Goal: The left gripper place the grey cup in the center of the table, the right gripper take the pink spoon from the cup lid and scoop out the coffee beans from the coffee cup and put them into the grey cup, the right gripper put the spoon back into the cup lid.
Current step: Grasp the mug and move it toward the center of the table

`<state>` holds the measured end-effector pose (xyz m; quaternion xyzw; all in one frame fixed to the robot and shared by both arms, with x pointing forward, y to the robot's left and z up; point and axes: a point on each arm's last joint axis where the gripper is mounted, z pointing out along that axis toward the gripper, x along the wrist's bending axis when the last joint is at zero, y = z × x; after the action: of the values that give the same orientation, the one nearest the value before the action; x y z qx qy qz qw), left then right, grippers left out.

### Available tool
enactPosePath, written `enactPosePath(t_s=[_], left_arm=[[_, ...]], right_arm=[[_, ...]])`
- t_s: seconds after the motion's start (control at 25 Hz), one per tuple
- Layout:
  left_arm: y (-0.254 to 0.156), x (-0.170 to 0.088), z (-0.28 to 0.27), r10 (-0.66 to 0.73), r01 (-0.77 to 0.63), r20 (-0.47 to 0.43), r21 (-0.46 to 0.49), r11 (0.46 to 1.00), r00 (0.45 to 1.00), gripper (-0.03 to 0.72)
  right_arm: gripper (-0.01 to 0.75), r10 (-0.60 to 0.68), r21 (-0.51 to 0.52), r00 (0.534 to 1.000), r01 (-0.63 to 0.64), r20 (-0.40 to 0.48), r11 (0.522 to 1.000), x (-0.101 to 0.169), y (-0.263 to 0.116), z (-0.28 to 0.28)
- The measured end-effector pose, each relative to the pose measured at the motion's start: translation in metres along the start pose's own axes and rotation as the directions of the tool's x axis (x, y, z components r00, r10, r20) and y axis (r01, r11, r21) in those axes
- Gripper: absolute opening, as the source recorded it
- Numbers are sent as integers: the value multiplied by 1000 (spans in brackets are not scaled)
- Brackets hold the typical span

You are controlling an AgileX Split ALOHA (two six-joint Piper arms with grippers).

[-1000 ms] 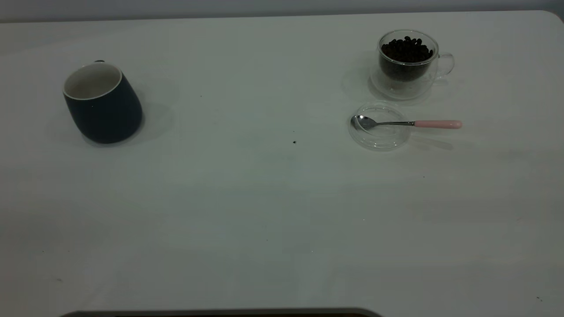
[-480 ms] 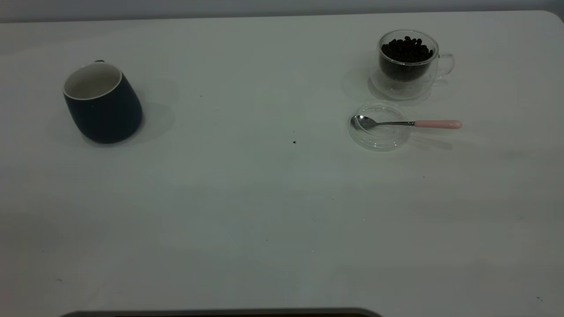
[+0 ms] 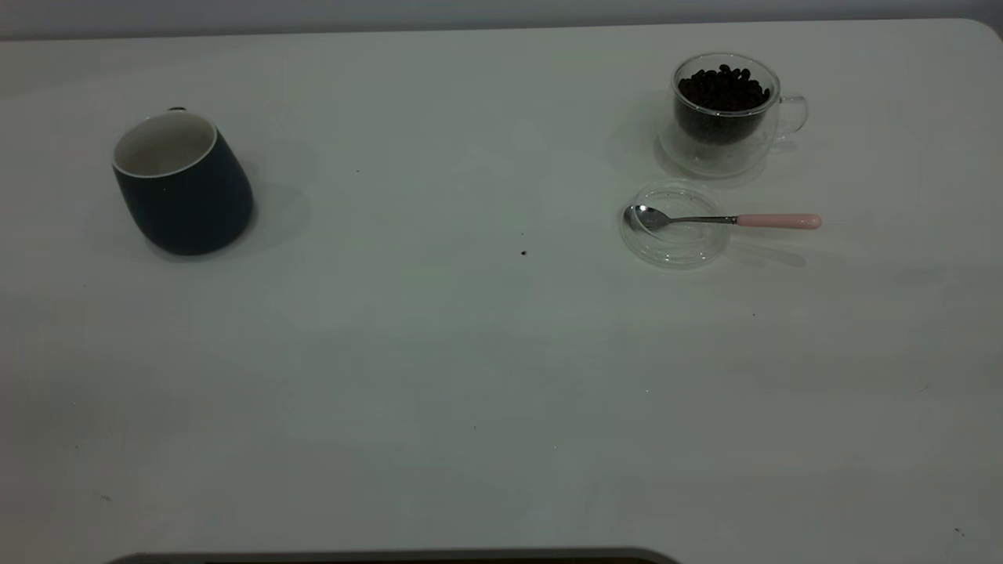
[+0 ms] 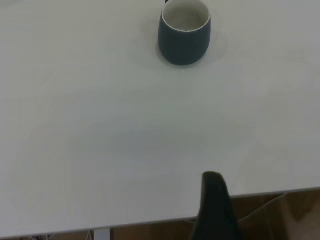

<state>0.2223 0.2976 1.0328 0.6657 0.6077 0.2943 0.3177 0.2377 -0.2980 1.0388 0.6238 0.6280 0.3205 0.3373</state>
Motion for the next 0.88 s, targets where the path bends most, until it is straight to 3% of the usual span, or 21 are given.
enactPosePath(t_s=[0.16,0.36,0.56,0.88], left_arm=[[20,1,-3,5,-5,-4,7,1000,1000,586],[72,7,22,29,-26,-12,197,980,1000,586],[117,15,78,132,-124,5,374,919,991,586],[163,32,176,354,-319,25,497,807,935,586]], right_arm=[[243,0,0,1000,0,0,1000,0,0,0],[243,0,0,1000,0,0,1000,0,0,0],[243,0,0,1000,0,0,1000,0,0,0],[243,0,0,1000,0,0,1000,0,0,0]])
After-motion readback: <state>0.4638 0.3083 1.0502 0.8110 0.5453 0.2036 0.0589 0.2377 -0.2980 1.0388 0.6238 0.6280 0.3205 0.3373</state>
